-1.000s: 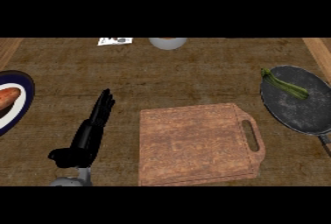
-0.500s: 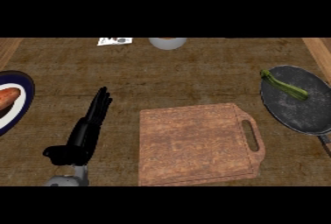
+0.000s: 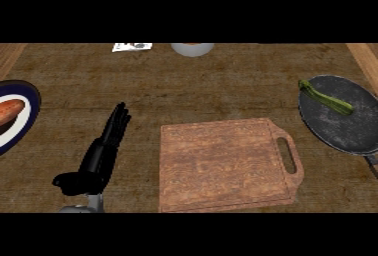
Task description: Pick the squash from the cutting board and place it in the pan
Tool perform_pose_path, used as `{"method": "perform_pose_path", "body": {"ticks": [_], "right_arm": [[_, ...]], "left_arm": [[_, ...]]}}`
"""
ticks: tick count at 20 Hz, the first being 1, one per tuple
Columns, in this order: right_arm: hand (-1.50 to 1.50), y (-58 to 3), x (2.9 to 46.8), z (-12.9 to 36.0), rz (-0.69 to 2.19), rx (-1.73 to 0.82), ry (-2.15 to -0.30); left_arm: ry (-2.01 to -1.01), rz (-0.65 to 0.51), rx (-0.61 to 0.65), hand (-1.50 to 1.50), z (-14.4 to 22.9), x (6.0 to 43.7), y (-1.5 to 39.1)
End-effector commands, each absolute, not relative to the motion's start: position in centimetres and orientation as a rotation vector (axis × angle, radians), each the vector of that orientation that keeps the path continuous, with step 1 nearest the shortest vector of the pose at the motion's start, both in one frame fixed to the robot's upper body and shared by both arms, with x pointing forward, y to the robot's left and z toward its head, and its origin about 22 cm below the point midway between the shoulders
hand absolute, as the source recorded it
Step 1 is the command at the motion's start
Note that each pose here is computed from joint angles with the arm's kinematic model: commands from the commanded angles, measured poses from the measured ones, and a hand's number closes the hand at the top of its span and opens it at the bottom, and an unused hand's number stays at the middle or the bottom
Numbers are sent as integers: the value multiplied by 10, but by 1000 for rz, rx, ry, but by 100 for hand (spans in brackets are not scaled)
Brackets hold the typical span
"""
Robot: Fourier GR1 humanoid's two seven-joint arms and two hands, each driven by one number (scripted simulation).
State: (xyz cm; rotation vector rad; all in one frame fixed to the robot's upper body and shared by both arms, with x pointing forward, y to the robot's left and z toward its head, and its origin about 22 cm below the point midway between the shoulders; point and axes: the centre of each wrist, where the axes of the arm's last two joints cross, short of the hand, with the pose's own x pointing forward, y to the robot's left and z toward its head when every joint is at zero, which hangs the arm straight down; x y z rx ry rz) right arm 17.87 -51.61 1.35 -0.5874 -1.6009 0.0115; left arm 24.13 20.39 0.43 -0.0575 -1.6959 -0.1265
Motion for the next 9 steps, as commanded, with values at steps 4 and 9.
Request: {"method": "perform_pose_path", "body": {"ticks": [4, 9], "right_arm": [[-150, -532, 172, 21, 57, -632, -1562], [-150, -512, 179, 24, 109, -753, -1590]], "left_arm": [[-1690, -139, -65, 0, 7, 254, 207], [-1693, -142, -65, 0, 10, 239, 209]]}}
